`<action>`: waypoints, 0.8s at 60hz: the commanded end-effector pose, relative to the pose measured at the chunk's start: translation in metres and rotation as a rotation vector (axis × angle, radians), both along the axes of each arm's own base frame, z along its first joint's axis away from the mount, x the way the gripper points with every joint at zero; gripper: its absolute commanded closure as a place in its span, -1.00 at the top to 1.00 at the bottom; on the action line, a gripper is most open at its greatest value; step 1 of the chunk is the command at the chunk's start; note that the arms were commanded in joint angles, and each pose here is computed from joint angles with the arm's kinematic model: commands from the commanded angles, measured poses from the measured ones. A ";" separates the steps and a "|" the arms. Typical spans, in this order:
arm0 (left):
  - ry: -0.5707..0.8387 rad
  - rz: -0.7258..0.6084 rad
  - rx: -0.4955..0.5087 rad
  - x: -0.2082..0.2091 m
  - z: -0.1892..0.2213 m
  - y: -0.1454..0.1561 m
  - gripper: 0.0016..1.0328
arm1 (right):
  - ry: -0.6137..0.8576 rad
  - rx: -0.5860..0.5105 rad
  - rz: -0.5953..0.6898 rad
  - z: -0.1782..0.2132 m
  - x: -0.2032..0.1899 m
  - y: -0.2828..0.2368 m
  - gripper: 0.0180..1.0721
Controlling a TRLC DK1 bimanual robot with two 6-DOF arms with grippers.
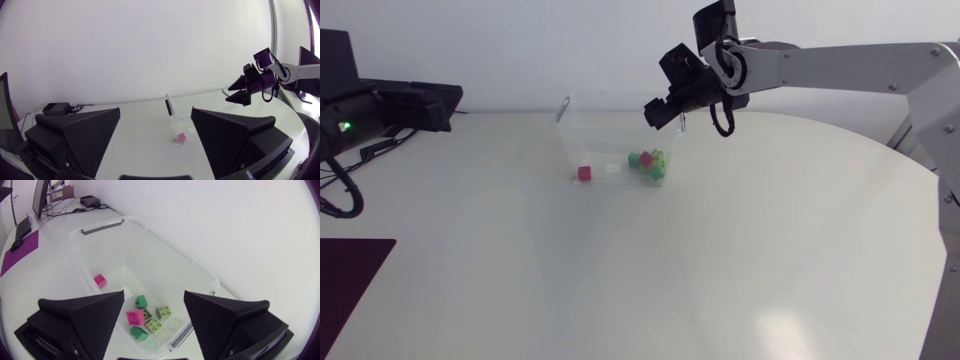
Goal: Place the duplo bricks in the container
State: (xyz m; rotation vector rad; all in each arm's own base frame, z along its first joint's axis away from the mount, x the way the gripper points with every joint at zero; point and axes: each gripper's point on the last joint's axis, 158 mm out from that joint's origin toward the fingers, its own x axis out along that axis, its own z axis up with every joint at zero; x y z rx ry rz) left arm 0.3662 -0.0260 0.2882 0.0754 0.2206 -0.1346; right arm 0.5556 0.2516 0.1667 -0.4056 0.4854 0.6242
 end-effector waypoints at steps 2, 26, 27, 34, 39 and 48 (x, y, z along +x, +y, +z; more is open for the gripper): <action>-0.018 0.042 0.030 -0.014 -0.003 0.016 0.93 | -0.036 0.017 -0.020 0.019 -0.011 -0.003 0.92; -0.119 0.125 0.053 -0.079 -0.006 0.038 0.93 | -0.206 0.002 -0.195 0.079 -0.092 -0.090 0.92; -0.125 0.125 0.053 -0.082 -0.007 0.038 0.93 | -0.210 0.000 -0.208 0.080 -0.095 -0.096 0.92; -0.149 0.114 0.069 -0.093 -0.014 0.034 0.93 | -0.240 -0.011 -0.270 0.081 -0.126 -0.134 0.92; -0.156 0.112 0.075 -0.096 -0.019 0.033 0.93 | -0.263 -0.034 -0.294 0.077 -0.146 -0.151 0.92; -0.181 0.126 0.093 -0.100 -0.021 0.037 0.93 | -0.280 -0.014 -0.352 0.076 -0.171 -0.180 0.92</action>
